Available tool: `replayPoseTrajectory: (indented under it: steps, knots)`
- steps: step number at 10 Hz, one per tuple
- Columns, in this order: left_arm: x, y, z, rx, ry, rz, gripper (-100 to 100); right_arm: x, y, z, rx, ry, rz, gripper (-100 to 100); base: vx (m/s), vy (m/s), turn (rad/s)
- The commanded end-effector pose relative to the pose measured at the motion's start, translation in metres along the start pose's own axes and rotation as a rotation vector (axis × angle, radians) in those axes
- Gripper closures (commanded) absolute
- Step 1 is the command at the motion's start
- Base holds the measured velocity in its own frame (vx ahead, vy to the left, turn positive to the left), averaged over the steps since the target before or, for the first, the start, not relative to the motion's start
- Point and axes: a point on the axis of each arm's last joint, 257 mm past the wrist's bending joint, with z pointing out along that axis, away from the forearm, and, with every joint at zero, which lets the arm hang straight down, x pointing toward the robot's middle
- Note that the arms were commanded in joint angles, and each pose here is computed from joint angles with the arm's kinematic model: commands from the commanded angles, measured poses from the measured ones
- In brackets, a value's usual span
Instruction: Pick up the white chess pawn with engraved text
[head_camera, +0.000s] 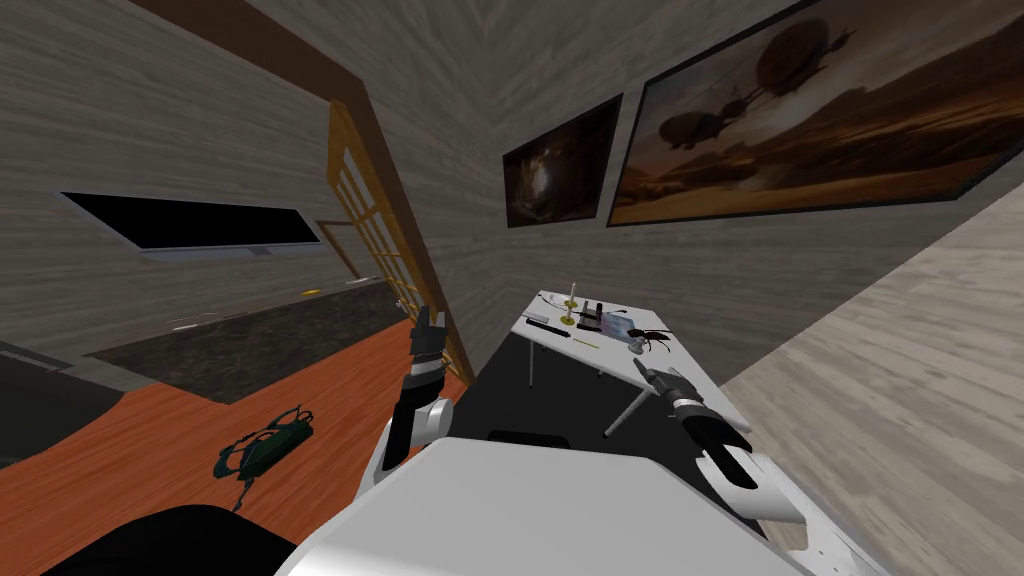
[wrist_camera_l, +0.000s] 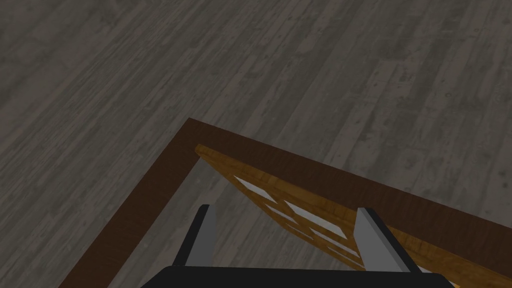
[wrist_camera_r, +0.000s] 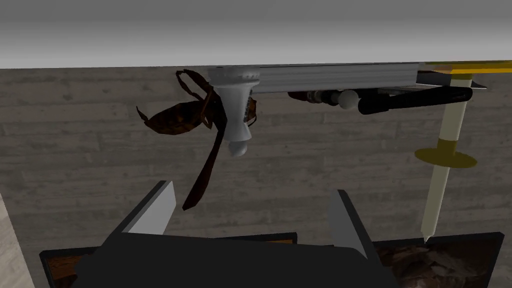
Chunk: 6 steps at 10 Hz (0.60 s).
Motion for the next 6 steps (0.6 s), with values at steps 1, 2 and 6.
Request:
replayPoseTrajectory:
  steps: [1, 2, 6]
  knots:
    - [0.0, 0.0, 0.0, 0.0, 0.0, 0.0, 0, 0.009, -0.015, 0.002, 0.03, 0.029, -0.051, -100, 0.08, -0.015, 0.1]
    - [0.0, 0.0, 0.0, 0.0, 0.0, 0.0, 0, 0.016, -0.032, 0.005, 0.062, 0.057, -0.104, -100, 0.107, -0.031, 0.156]
    - [0.0, 0.0, 0.0, 0.0, 0.0, 0.0, 0, 0.02, -0.063, 0.011, 0.115, 0.098, -0.207, -100, 0.109, -0.042, 0.088]
